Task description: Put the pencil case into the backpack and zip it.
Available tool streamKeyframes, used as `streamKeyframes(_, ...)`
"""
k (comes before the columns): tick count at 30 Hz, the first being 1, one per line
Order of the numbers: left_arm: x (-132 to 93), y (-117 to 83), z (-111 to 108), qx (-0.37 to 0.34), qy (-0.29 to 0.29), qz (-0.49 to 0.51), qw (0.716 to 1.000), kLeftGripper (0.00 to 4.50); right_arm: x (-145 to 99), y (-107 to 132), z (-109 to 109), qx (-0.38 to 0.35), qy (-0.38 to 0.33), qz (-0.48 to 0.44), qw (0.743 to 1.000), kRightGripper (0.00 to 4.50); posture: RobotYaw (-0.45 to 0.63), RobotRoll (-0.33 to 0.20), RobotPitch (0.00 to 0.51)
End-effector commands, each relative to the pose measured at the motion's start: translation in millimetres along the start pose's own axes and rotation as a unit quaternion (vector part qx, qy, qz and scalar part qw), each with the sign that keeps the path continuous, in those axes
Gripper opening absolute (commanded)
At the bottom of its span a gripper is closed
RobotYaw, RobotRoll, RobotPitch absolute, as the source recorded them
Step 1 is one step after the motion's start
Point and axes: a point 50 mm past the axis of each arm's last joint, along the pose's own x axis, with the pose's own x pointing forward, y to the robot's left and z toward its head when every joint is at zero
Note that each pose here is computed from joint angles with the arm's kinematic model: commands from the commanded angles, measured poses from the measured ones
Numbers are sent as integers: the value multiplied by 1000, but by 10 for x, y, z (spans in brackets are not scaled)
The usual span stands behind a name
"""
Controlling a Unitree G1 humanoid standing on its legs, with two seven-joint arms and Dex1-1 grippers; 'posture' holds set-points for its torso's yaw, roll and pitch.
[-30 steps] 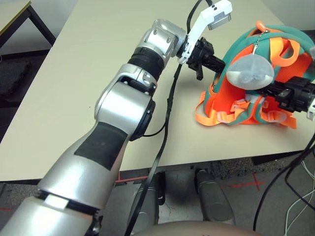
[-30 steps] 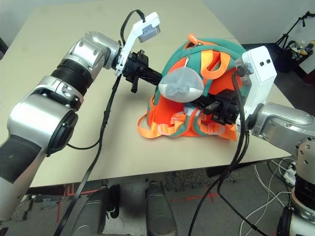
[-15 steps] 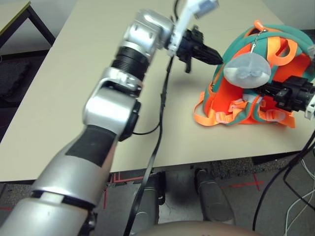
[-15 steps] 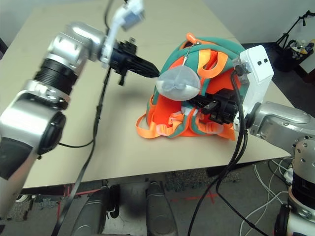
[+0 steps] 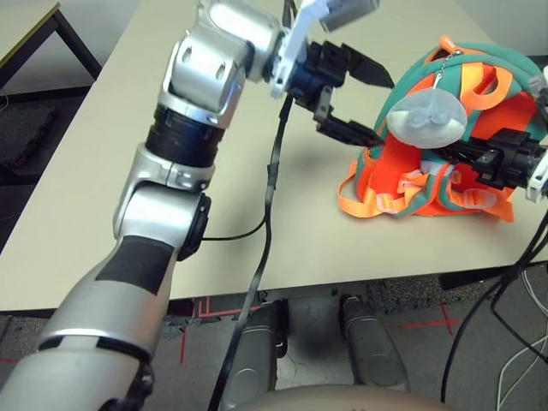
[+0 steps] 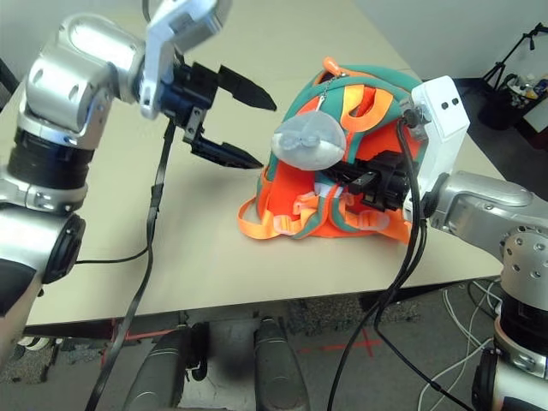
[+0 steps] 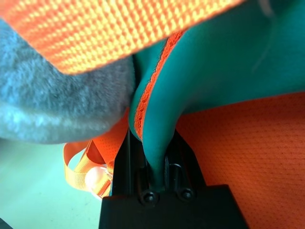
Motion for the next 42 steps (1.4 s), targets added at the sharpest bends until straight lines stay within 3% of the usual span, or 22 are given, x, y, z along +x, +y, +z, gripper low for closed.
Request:
streamKeyframes(1,128,-10,-19,3,-8,18,1000,4500,22,48,-14,-2,6,14,1000,150,-3,0,167)
streamKeyframes(6,292,22,-62,3,-15,52,999,4500,14,57,-15,-3,5,14,1000,150,-13,0,165)
streamKeyframes(10,302,15,-80,-7,-16,54,998,4500,13,58,-20,-2,5,14,1000,150,-14,0,168)
streamKeyframes(13,279,21,-103,-15,-9,56,998,3930,14,59,-27,0,5,14,1000,150,-11,0,170)
streamKeyframes(20,183,79,-105,-26,-11,82,996,1661,20,54,-32,2,3,13,1000,150,-6,0,169)
streamKeyframes(24,-13,214,-79,-54,-26,126,990,663,24,55,-37,2,3,12,1000,150,-9,0,170)
streamKeyframes(26,-235,326,-108,-87,-35,175,980,329,23,60,-40,2,3,13,1000,150,-11,0,171)
streamKeyframes(30,-584,387,-280,-149,-29,231,961,258,19,67,-47,3,4,13,1000,150,-13,0,175)
streamKeyframes(35,-910,142,-736,-244,20,237,940,255,16,62,-51,4,5,11,1000,150,-12,0,181)
streamKeyframes(39,-861,-249,-1010,-317,45,165,933,254,18,63,-62,6,6,11,1000,150,-10,0,184)
streamKeyframes(42,-693,-530,-1147,-371,47,124,919,253,23,61,-66,7,6,11,1000,150,-8,0,186)
